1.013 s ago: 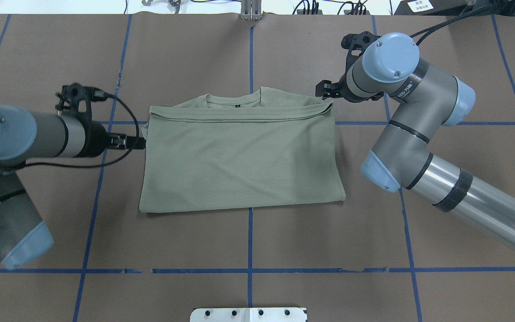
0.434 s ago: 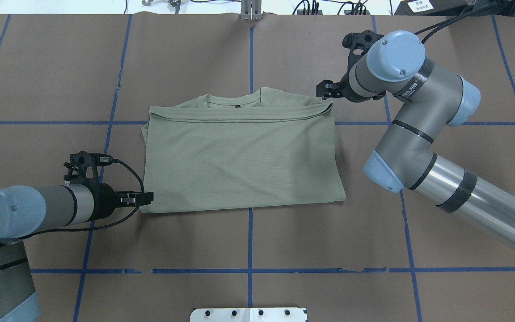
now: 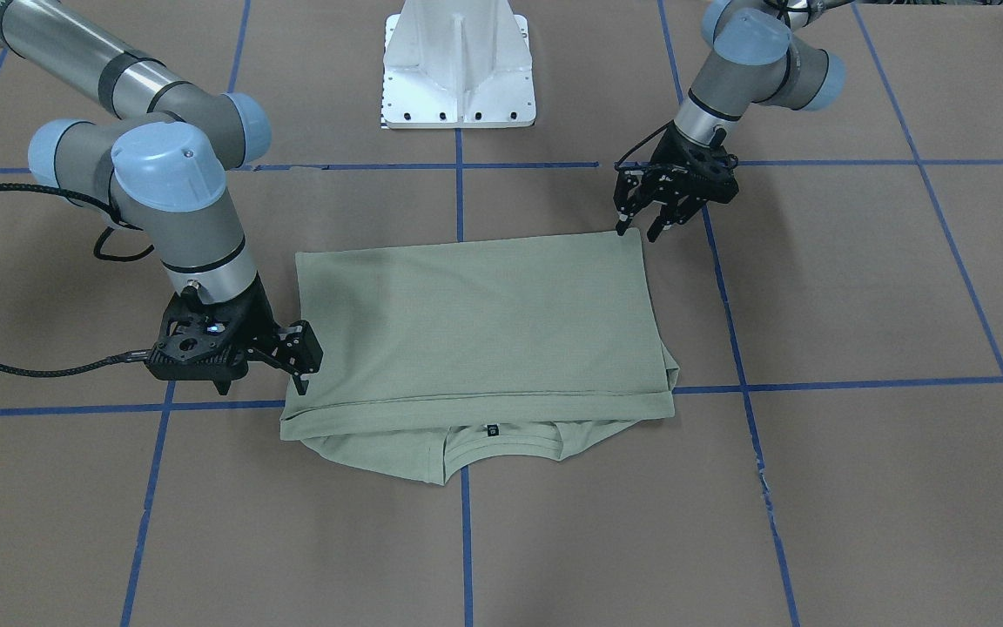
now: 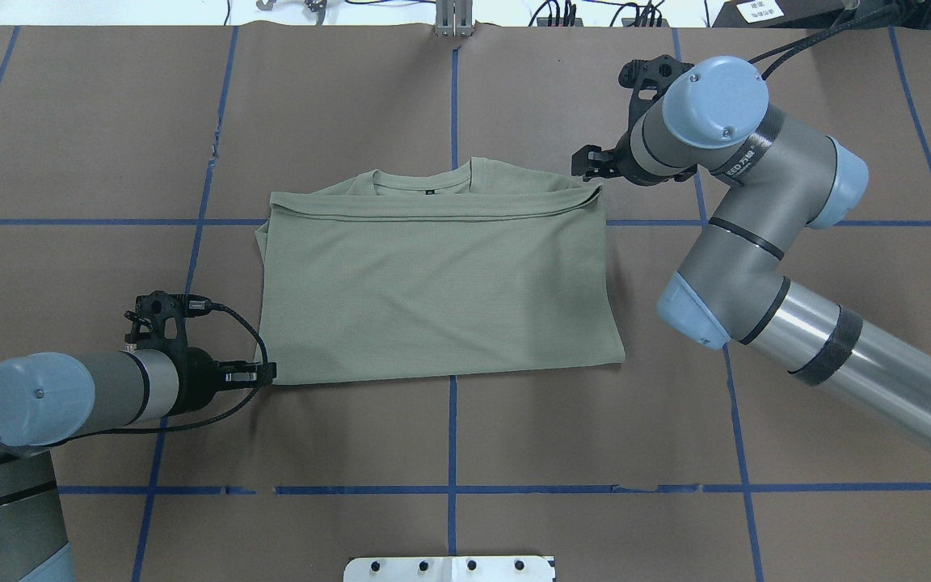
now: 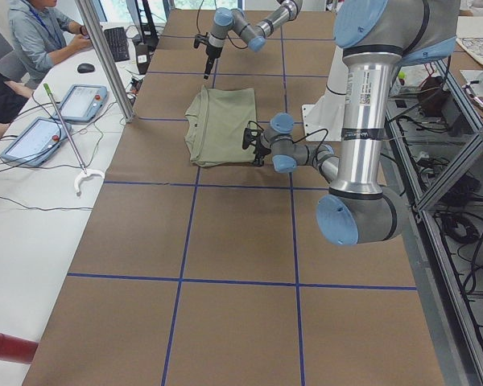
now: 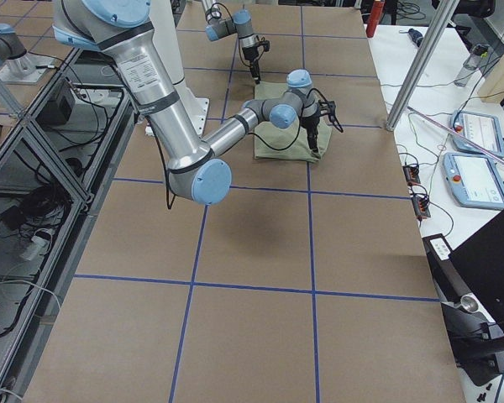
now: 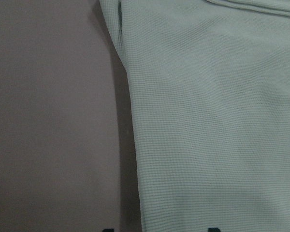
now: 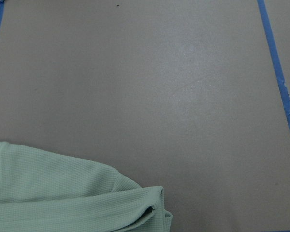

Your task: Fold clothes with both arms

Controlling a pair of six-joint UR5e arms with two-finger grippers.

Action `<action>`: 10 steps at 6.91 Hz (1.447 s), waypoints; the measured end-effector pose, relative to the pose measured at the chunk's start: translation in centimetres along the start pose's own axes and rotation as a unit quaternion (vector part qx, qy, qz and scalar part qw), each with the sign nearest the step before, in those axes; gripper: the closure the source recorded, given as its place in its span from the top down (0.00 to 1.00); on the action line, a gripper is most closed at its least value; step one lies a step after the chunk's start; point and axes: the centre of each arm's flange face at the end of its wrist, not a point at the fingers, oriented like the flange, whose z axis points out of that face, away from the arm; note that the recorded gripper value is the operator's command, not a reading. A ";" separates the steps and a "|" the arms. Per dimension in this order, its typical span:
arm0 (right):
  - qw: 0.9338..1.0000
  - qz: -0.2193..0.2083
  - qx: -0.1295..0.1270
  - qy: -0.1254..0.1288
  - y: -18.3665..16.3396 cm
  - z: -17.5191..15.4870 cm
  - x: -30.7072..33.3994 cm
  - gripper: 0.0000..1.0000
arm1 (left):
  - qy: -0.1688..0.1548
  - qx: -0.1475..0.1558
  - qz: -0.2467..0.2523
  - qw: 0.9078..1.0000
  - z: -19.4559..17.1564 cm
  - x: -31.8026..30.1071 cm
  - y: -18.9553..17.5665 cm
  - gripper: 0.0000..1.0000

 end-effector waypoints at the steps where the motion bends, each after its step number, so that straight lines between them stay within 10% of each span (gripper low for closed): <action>1: 1.000 0.000 0.000 0.000 0.0 0.0 0.0 1.00 | -0.001 -0.002 0.000 1.000 0.3 0.0 0.2 0.48; 3: 1.000 0.000 -0.001 0.001 0.0 0.1 0.0 1.00 | -0.003 -0.006 0.002 1.000 0.7 0.0 0.6 0.01; 10: 1.000 0.004 0.000 0.000 0.1 0.0 0.0 1.00 | -0.033 0.033 0.077 0.996 -1.6 -4.0 -4.6 0.00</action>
